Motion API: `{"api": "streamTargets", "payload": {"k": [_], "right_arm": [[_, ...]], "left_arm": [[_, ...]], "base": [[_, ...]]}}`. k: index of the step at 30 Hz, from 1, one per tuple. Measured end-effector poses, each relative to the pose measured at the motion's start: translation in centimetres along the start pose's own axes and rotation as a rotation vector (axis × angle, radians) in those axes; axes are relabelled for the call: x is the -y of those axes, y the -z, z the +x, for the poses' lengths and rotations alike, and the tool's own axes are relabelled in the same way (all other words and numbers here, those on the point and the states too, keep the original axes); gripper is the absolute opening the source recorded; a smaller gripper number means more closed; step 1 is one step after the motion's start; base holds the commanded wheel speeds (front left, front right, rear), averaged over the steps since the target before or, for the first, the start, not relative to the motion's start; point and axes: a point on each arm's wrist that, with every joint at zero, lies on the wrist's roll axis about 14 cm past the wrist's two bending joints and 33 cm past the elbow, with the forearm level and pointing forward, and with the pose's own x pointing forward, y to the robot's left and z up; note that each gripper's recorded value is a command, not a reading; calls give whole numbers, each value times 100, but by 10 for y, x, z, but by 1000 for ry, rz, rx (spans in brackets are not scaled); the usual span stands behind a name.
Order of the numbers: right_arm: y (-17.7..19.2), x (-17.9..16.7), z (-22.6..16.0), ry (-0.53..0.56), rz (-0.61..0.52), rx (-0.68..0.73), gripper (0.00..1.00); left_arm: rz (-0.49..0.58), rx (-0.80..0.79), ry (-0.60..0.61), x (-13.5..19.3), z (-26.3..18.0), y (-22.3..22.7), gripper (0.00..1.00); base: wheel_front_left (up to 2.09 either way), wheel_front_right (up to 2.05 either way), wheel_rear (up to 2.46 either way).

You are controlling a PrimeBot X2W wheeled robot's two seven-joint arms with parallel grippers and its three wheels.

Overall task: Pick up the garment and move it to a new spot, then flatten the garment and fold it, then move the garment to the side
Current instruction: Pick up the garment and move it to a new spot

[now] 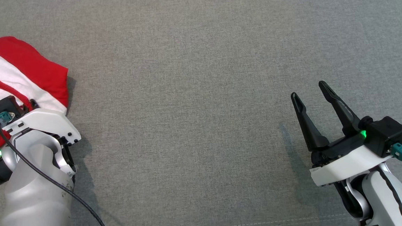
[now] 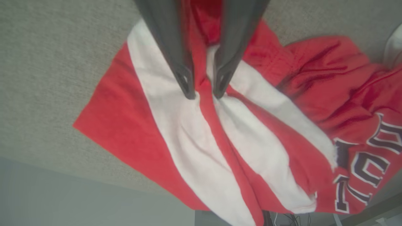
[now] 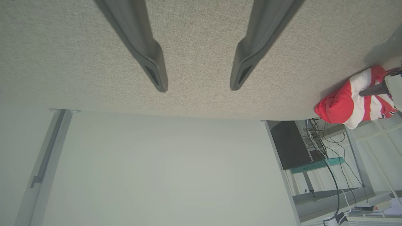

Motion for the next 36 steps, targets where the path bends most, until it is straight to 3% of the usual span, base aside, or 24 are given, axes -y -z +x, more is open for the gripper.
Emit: {"api": "streamTargets", "payload": {"k": [7, 21, 36], "right_arm": [[-9, -1, 0, 6, 0, 24, 100], [-44, -10, -13, 14, 0, 107, 100], [-71, -1, -57, 97, -7, 171, 100]], "left_arm": [[-29, 50, 28, 6, -2, -17, 0], [-111, 341, 135, 20, -41, -99, 0], [-199, 559, 440, 110, -119, -174, 0]], "base": [[0, 0, 0], [0, 0, 0], [0, 0, 0]]}}
